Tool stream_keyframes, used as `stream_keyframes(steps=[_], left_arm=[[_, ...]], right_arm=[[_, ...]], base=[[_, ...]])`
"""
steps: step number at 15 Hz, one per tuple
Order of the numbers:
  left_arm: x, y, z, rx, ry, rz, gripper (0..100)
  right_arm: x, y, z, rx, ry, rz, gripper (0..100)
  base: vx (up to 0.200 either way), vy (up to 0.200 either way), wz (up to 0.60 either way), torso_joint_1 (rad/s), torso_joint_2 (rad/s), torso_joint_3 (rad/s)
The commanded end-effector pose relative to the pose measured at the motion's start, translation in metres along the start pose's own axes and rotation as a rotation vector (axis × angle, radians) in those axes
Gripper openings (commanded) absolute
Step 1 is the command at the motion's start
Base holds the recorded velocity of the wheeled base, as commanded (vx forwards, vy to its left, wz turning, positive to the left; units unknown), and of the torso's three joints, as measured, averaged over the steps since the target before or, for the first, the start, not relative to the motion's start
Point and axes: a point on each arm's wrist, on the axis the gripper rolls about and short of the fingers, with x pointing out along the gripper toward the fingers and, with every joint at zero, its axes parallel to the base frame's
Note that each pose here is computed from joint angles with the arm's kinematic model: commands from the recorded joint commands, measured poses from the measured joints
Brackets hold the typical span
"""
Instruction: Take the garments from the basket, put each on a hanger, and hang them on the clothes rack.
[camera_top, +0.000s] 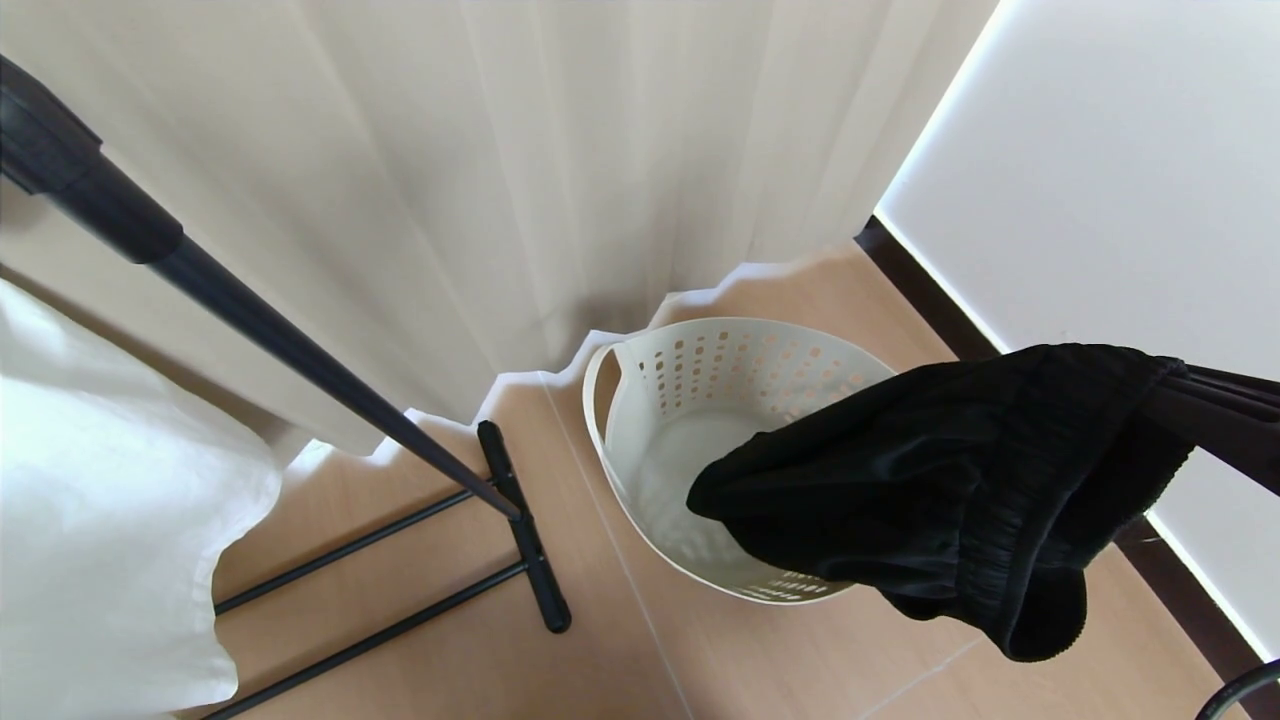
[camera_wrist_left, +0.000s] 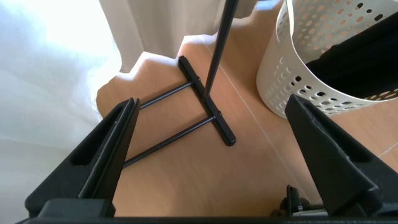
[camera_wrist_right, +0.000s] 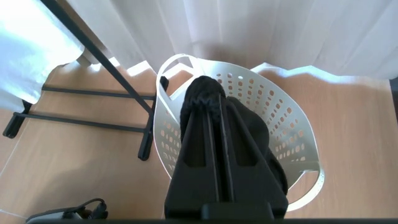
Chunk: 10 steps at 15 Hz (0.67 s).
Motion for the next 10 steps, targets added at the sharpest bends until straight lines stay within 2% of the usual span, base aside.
stream_keyframes(steps=[1, 10], left_arm=[[0.0001, 0.0000, -0.0001, 0.000, 0.002, 0.000, 100], [0.0001, 0.0000, -0.0001, 0.000, 0.002, 0.002, 100]], right_arm=[[0.0005, 0.0000, -0.0002, 0.000, 0.001, 0.001, 0], [0.0006, 0.0000, -0.0006, -0.001, 0.003, 0.001, 0]], base=[[0.000, 0.000, 0.00, 0.000, 0.00, 0.000], [0.000, 0.000, 0.00, 0.001, 0.00, 0.181]])
